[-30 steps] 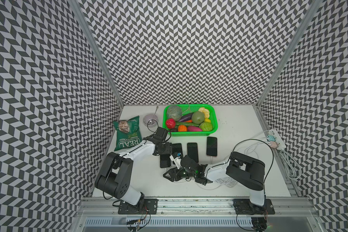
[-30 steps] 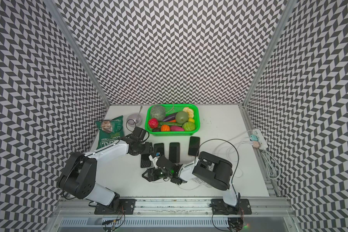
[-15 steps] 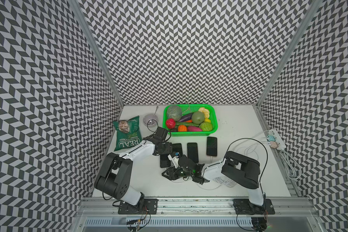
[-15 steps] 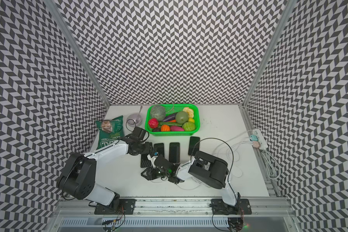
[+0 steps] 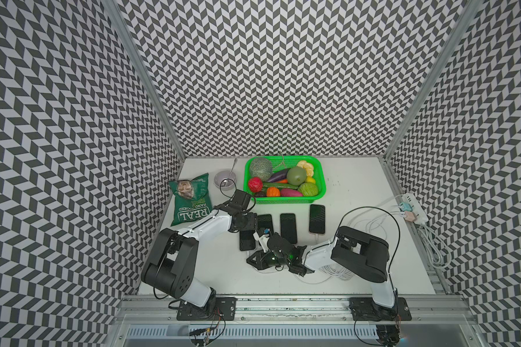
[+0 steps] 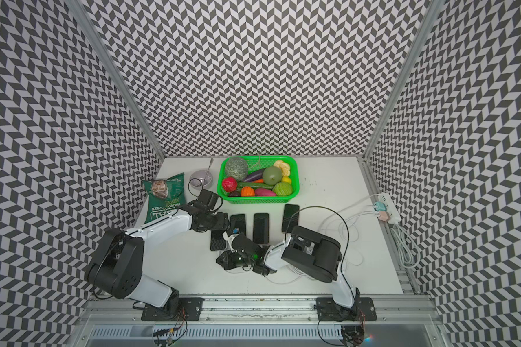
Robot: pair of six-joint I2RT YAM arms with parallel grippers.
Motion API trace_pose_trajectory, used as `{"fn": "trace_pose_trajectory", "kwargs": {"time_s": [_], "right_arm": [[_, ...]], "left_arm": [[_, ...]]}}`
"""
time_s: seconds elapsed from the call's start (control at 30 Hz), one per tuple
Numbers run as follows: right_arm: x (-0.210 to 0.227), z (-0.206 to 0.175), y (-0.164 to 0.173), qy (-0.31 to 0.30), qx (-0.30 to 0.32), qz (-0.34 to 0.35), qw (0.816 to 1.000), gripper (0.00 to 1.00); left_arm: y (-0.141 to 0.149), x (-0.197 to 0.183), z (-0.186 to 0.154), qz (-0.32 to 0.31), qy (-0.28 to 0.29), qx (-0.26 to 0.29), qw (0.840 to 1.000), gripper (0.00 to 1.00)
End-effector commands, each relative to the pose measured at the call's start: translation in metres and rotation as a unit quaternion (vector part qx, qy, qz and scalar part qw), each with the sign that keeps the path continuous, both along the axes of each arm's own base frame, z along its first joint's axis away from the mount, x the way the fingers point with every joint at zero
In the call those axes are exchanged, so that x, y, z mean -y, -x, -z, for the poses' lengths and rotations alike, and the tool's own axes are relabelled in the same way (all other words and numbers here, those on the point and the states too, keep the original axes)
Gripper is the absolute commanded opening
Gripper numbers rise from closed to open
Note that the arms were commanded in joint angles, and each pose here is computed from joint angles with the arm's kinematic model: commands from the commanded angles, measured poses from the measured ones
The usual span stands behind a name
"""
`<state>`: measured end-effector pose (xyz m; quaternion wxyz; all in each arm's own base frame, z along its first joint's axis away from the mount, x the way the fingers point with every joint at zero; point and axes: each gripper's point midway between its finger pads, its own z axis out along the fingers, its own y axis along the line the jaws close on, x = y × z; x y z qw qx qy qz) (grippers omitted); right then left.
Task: Unplug the charging cable from the phone
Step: Remove the charging cable from the phone.
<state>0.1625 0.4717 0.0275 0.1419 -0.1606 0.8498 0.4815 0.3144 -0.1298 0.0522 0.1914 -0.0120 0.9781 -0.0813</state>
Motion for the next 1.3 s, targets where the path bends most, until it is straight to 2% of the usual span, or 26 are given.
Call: {"fn": "trace_pose_trajectory", "kwargs": {"time_s": [0.0,0.27,0.77,0.9,1.1,1.27], "right_arm": [[0.003,0.006,0.005,0.004,0.001,-0.004,1.000,0.09],[0.003,0.002,0.009,-0.001,0.008,-0.012,1.000,0.02],[0.002,-0.005,0.019,-0.003,0.017,-0.027,0.999,0.02],[0.000,-0.007,0.022,-0.006,0.019,-0.036,0.999,0.07],[-0.001,-0.010,0.026,-0.007,0.023,-0.044,0.999,0.20],[0.000,-0.019,0.028,-0.008,0.035,-0.045,0.998,0.33]], "left_arm": [[-0.005,0.002,-0.012,0.000,0.015,0.020,1.000,0.00],[-0.007,-0.001,-0.011,-0.005,0.015,0.020,1.000,0.00],[-0.013,-0.011,-0.011,-0.021,0.016,0.022,0.999,0.00],[-0.014,-0.015,-0.011,-0.027,0.013,0.023,0.999,0.00],[-0.016,-0.020,-0.009,-0.035,0.006,0.021,0.999,0.00],[-0.015,-0.023,-0.007,-0.039,-0.002,0.018,0.999,0.10]]}}
